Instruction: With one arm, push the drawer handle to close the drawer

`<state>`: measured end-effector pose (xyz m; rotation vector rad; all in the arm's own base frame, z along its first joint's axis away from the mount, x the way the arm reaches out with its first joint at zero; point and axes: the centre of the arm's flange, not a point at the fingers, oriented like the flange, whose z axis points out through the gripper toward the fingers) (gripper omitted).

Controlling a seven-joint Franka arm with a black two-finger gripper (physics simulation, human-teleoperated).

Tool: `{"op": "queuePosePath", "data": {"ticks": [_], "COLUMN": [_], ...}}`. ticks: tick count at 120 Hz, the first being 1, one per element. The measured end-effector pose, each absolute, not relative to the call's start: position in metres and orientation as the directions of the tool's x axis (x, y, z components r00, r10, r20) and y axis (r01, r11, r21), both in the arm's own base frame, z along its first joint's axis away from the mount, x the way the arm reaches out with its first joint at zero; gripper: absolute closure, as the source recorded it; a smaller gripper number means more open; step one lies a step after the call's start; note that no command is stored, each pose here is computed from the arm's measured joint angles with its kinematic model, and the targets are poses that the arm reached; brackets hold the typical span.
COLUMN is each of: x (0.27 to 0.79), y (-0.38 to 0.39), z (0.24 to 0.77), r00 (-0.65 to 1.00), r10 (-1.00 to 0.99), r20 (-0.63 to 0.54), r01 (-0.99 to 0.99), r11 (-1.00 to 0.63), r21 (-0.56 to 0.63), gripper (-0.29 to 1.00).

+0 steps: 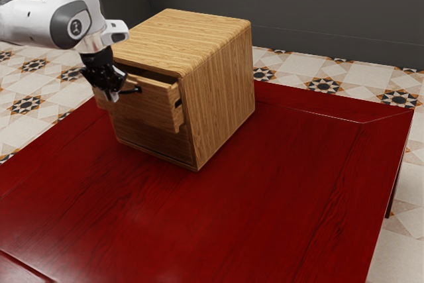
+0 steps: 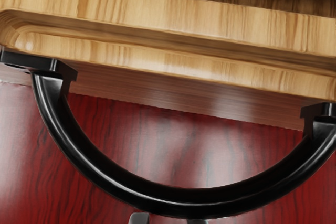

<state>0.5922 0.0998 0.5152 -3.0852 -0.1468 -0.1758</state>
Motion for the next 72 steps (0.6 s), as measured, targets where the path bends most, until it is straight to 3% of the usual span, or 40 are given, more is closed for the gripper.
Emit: {"op": "queuePosePath", "data": {"ticks": [48,62,72], "x": [0.63,0.558,0.532], "y": [0.098,0.058,0.037], "z": [0.51,0.517,0.561], "r00": [0.983,0.992,0.992], "r10": [0.069,0.066,0.067], "r20": [0.168,0.104,0.105], "r01": [0.079,0.063,0.059], "r11": [-0.995,-0.998,-0.995], "r21": [-0.053,0.03,0.078], "gripper": [0.67,0.64,0.48]}}
